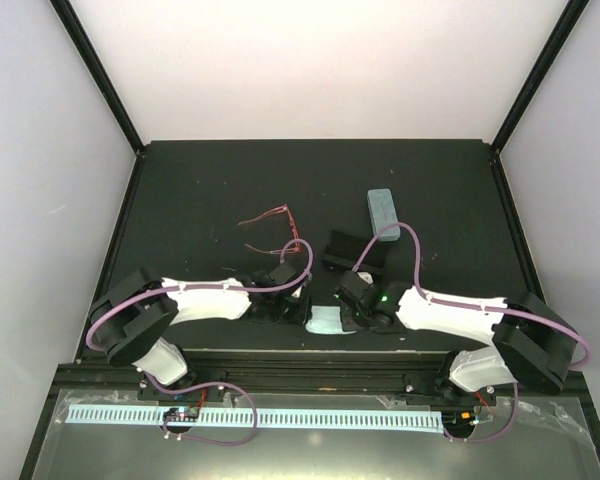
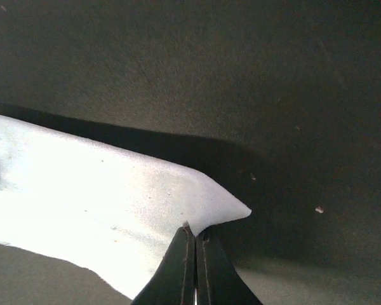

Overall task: Organize the sunglasses
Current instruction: Pick up the glasses cleaning cloth from the center of the board, then place the glasses cleaning cloth in the sunglasses case.

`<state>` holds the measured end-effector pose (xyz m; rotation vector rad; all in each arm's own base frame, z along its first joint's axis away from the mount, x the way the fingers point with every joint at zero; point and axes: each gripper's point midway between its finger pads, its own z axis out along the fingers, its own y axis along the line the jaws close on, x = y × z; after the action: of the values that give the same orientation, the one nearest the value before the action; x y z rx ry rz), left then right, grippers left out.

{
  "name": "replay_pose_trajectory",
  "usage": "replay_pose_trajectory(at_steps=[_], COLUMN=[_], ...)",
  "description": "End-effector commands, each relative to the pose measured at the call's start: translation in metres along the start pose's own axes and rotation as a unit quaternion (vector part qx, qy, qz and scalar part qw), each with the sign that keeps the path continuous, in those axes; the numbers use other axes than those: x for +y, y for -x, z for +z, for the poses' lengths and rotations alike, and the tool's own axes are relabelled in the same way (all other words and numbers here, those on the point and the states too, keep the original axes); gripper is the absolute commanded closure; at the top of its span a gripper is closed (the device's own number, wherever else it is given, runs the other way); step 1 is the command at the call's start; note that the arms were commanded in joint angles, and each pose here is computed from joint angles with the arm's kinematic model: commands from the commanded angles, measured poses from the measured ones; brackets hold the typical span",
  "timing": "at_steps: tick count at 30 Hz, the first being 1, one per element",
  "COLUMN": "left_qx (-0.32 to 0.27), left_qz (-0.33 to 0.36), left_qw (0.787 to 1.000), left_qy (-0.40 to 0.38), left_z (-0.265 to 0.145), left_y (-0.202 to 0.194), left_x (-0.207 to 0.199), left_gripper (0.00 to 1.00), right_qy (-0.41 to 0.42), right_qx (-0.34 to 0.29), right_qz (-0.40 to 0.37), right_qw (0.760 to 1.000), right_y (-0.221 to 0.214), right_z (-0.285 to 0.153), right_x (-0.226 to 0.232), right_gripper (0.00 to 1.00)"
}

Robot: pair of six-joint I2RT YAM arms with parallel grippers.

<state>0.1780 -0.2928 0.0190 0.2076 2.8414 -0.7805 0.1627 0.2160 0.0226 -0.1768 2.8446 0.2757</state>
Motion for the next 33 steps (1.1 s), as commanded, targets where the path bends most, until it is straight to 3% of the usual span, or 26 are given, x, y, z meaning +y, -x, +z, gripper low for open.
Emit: replay_pose_trajectory(at_steps=[1, 16, 25, 33], left_qx=[-0.026, -0.063, -0.053, -0.049], left_qz=[0.021, 0.055, 0.064, 0.059], left_qw=[0.999, 0.995, 0.993, 0.990], left_qy=[-0.024, -0.060, -0.089, -0.123], left_z=[-0.017, -0.040, -0.021, -0.007], left_y=[0.017, 0.092, 0.155, 0.185], left_x=[-0.025, -0.068, -0.079, -0.081], left_gripper=[0.99, 0.99, 0.98, 0.99], right_qy=[-0.011, -0.034, -0.057, -0.075], right_qx=[-0.041, -0.102, -0.107, -0.104], right_qz=[0.010, 0.039, 0.062, 0.072], right_qw=[0.999, 0.993, 0.991, 0.989], right_y=[0.019, 0.088, 0.132, 0.155], right_z=[-0.020, -0.048, -0.036, -0.017], right_x=[-0.001, -0.020, -0.042, -0.054], right_gripper=[0.99, 0.99, 0.99, 0.99])
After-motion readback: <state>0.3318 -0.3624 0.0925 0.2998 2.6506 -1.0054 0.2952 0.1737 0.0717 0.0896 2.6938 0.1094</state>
